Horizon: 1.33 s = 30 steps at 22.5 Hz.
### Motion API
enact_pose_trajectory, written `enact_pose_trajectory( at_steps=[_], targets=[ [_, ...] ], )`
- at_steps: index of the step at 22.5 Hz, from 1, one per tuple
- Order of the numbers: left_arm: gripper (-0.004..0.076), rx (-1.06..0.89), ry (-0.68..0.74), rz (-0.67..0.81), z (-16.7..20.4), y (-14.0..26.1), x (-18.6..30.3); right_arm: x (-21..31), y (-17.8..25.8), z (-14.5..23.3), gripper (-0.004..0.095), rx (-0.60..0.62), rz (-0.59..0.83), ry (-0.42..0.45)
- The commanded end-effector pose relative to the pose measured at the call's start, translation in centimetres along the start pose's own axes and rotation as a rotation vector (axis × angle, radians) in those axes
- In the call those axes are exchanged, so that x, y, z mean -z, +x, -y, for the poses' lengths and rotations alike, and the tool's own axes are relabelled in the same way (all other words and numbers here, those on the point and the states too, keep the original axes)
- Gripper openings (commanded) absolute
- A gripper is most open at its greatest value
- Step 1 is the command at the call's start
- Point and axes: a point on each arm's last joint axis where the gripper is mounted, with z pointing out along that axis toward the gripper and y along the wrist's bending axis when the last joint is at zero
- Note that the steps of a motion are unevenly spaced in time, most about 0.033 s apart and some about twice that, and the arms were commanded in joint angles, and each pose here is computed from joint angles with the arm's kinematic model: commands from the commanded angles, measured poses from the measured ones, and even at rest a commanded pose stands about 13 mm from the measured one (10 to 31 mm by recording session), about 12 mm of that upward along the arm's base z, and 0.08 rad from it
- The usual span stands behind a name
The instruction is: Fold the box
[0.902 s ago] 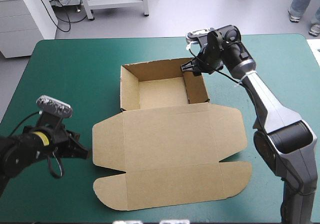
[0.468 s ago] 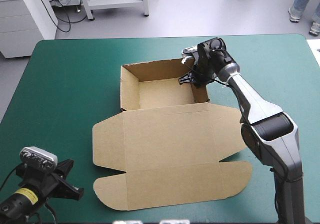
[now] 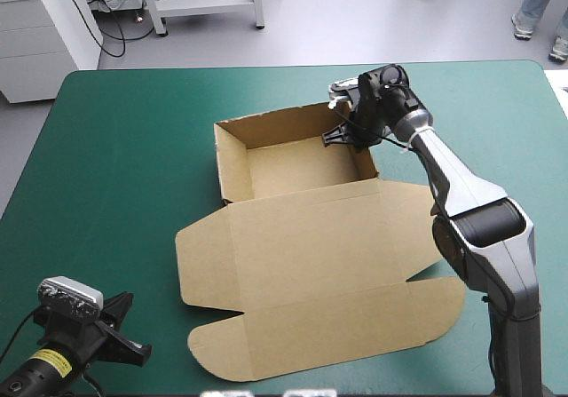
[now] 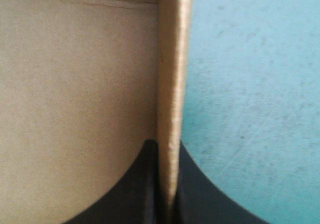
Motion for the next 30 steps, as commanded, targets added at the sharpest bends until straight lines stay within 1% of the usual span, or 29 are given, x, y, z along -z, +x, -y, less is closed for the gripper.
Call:
enact_pose_trajectory(
  at_steps=[1,5,6,7,8,9,10,11,12,13,14,15,16,18,20,22,23,24,25,26,28,29,30],
  targets=[
    [-0.0006,0.023,0.019,0.113,0.1,-1.3,0.1,3.9,-0.3,5.3,-0.0018,-0.052,0.071,0.096],
    [-0.0008,0.027,0.022,0.113,0.2,-1.3,0.1,4.1,0.4,11.2,-0.0018,-0.149,0.063,0.149],
    [-0.0008,0.027,0.022,0.113,0.2,-1.3,0.1,4.4,1.2,14.8,-0.0018,-0.212,0.057,0.181],
    [-0.0008,0.027,0.022,0.113,0.2,-1.3,0.1,4.5,1.7,16.6,-0.0018,-0.247,0.054,0.197],
    [-0.0008,0.027,0.022,0.113,0.2,-1.3,0.1,5.0,3.0,20.3,-0.0018,-0.311,0.048,0.23],
    [-0.0008,0.027,0.022,0.113,0.2,-1.3,0.1,5.2,3.6,21.8,-0.0018,-0.339,0.044,0.251],
    [-0.0008,0.027,0.022,0.113,0.2,-1.3,0.1,5.8,5.3,25.4,-0.0018,-0.412,0.034,0.299],
    [-0.0008,0.027,0.022,0.113,0.2,-1.3,0.1,6.1,6.1,26.8,-0.0018,-0.444,0.031,0.313],
    [-0.0008,0.027,0.022,0.113,0.2,-1.3,0.1,6.8,8.1,30.0,-0.0018,-0.529,0.027,0.343],
    [-0.0008,0.027,0.022,0.113,0.2,-1.3,0.1,7.1,8.9,31.1,-0.0018,-0.559,0.026,0.351],
    [-0.0008,0.027,0.022,0.113,0.2,-1.3,0.1,7.8,10.8,33.5,-0.0018,-0.652,0.028,0.374],
    [-0.0008,0.027,0.022,0.113,0.2,-1.3,0.1,8.3,12.1,35.1,-0.0018,-0.714,0.029,0.39],
    [-0.0008,0.027,0.022,0.113,0.2,-1.3,0.1,8.7,13.0,36.0,-0.0018,-0.744,0.029,0.397],
    [-0.0008,0.027,0.022,0.113,0.2,-1.3,0.1,9.1,14.2,37.2,-0.0018,-0.771,0.025,0.413],
    [-0.0008,0.027,0.022,0.113,0.2,-1.3,0.1,9.2,14.5,37.4,-0.001,-0.777,0.023,0.42],
    [-0.0008,0.027,0.022,0.113,0.2,-1.3,0.1,9.2,14.4,37.4,0.0061,-0.763,0.02,0.417],
    [-0.0008,0.027,0.022,0.113,0.2,-1.3,0.1,9.2,14.4,37.4,0.0115,-0.763,0.022,0.415],
    [-0.0008,0.027,0.022,0.113,0.2,-1.3,0.1,9.2,14.4,37.4,0.021,-0.763,0.022,0.415],
    [-0.0008,0.027,0.022,0.113,0.2,-1.3,0.1,9.3,14.4,37.4,0.0335,-0.763,0.024,0.416],
    [-0.0008,0.027,0.022,0.113,0.2,-1.3,0.1,9.3,14.4,37.4,0.0415,-0.763,0.024,0.416],
    [-0.0008,0.027,0.022,0.113,0.2,-1.3,0.1,9.5,14.4,37.3,0.053,-0.767,0.029,0.418],
    [-0.0008,0.027,0.022,0.113,0.2,-1.3,0.1,9.6,14.4,37.3,0.0564,-0.767,0.031,0.418],
    [-0.0008,0.027,0.022,0.113,0.2,-1.3,0.1,9.7,14.4,37.3,0.0577,-0.769,0.033,0.419]
  ],
)
